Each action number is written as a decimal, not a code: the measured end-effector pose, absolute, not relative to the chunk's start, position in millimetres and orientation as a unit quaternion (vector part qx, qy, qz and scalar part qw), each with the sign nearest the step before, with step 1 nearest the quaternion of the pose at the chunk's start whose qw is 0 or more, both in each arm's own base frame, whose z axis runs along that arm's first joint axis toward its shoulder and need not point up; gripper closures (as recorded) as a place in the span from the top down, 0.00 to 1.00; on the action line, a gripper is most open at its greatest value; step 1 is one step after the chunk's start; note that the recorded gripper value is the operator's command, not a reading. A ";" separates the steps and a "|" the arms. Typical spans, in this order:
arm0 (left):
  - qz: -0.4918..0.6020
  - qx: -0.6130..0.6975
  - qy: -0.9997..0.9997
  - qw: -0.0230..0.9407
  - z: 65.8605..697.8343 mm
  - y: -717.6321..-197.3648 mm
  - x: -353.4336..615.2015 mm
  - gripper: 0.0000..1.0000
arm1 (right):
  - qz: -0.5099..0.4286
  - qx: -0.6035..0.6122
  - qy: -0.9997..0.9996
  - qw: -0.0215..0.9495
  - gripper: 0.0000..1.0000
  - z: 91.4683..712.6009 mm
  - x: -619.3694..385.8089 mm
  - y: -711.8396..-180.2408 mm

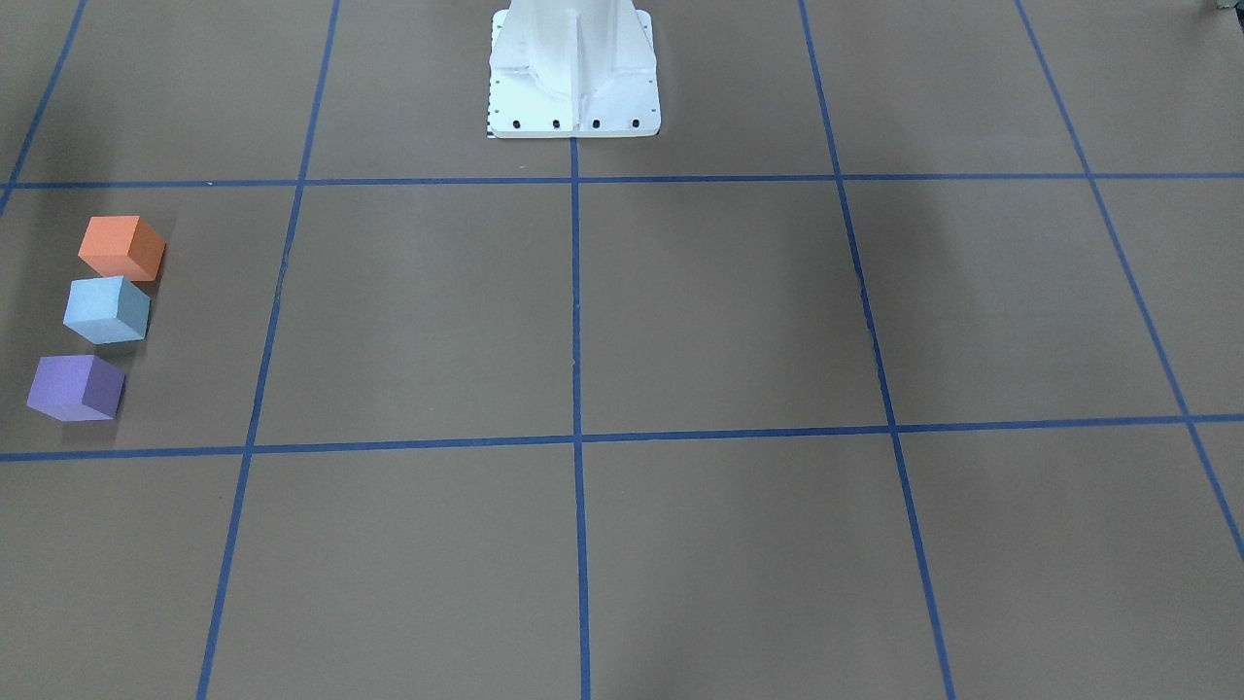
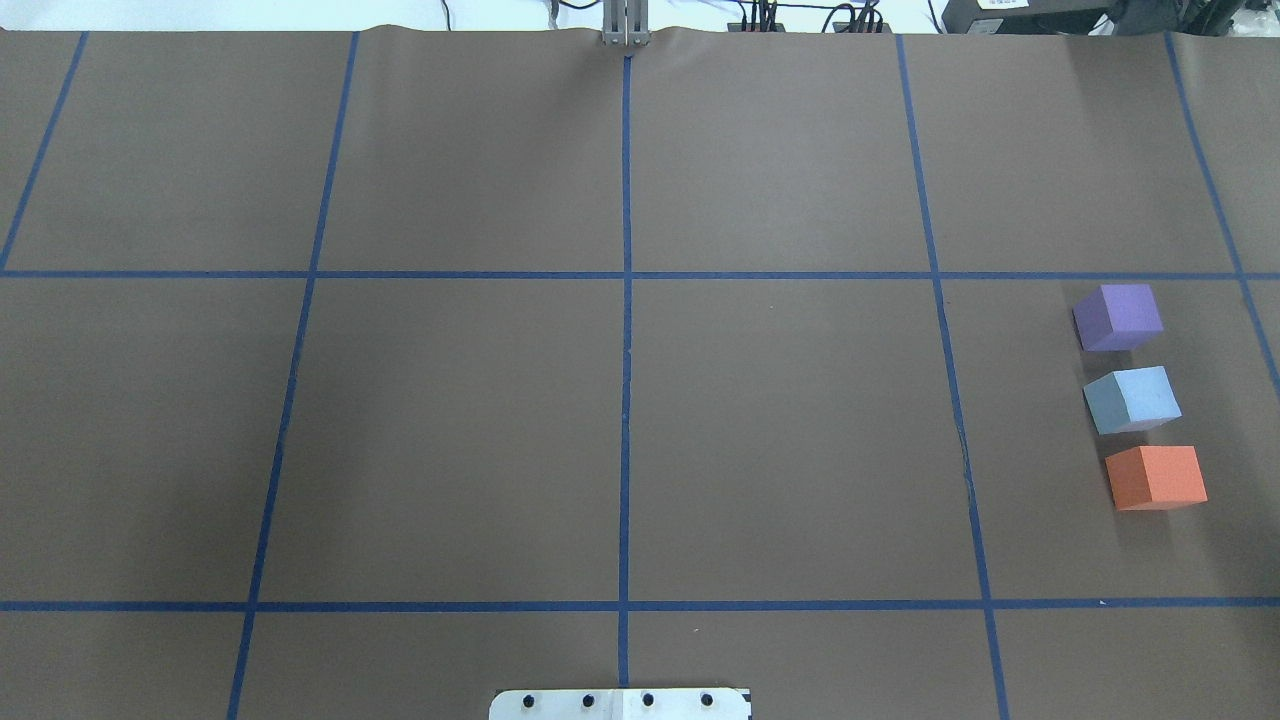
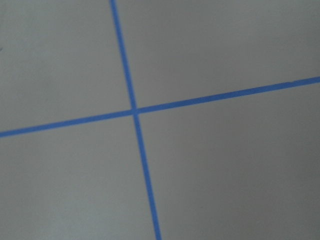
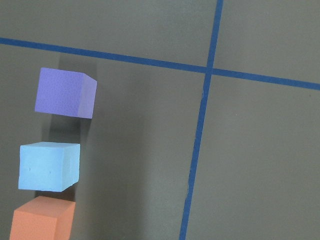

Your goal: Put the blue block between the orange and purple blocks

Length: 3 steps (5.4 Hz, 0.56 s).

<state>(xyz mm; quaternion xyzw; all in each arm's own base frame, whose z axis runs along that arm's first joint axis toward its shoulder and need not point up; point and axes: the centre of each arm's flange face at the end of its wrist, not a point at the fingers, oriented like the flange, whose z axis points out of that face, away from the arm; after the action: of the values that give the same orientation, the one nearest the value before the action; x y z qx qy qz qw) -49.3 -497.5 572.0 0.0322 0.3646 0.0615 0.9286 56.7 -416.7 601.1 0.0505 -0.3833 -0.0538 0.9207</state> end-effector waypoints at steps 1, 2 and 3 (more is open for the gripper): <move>0.057 0.041 0.364 0.929 596.2 -485.9 -58.9 1.00 | -0.045 0.038 -0.385 0.921 1.00 618.9 58.0 -408.5; 0.052 0.037 0.363 0.929 622.8 -472.7 -62.0 1.00 | -0.040 0.027 -0.385 0.922 1.00 630.7 58.3 -404.3; 0.048 0.034 0.364 0.930 636.2 -467.6 -62.5 1.00 | -0.038 0.023 -0.384 0.922 1.00 634.9 58.5 -403.0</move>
<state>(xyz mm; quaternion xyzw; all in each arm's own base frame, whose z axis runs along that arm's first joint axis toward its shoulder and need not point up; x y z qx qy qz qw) -62.5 -467.6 636.2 0.0336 0.3636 0.0481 0.9297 58.5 -403.0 634.9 0.0233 -0.3844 -0.0380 0.9221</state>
